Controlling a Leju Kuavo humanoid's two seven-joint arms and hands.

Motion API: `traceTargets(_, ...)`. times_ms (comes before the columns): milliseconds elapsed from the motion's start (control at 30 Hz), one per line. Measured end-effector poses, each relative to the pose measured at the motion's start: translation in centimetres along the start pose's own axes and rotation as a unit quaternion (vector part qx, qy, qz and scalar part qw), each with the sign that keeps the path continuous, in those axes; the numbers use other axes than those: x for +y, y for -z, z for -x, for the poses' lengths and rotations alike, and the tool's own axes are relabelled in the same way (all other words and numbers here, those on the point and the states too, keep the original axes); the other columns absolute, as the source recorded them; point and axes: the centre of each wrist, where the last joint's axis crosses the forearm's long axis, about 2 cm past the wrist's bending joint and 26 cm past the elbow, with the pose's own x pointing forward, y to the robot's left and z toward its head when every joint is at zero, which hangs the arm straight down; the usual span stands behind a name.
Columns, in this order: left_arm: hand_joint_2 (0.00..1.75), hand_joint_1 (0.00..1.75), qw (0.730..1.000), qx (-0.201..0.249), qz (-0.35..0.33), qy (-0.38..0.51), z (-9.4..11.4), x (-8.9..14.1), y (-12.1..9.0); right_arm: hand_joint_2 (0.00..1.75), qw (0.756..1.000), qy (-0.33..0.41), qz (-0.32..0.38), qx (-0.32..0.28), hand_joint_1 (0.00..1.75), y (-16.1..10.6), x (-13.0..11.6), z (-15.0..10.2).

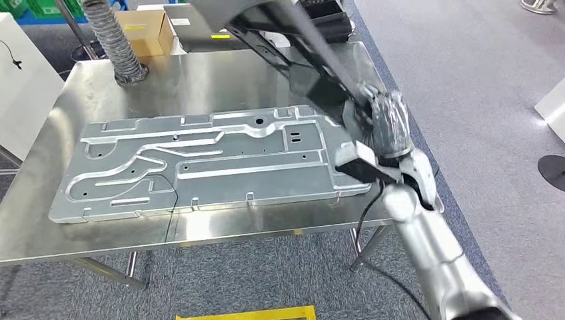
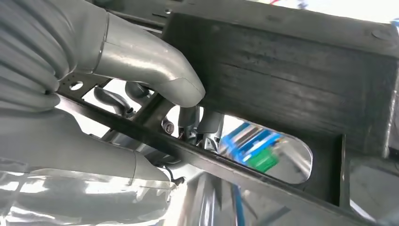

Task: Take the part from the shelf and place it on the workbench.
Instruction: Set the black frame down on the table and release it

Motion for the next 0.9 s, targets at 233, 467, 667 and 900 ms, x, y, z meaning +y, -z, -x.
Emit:
traceTargets(233,0.0,0.0,1.0,-0.002,0.003,-0.003,-0.1,0.0,0.0,1.75,0.971,-0.2,-0.131,0.001,1.75,4.1,1.3,3.4)
traceTargets(467,0.0,0.0,1.0,-0.003,0.005,0.003,-0.2,0.0,0.1,1.75,0.927,-0.268,-0.257,-0.051,1.75,4.3,7.0,1.4)
traceTargets(667,0.0,0.0,1.0,-0.005,0.005,0.006,-0.2,0.1,0.1,1.75,0.91,-0.273,-0.298,-0.092,1.75,5.0,9.9,-1.1)
traceTargets(900,0.0,0.0,0.999,-0.013,0.019,0.022,-0.2,0.1,0.1,1.75,0.902,-0.27,-0.319,-0.105,1.75,4.5,11.5,-2.0)
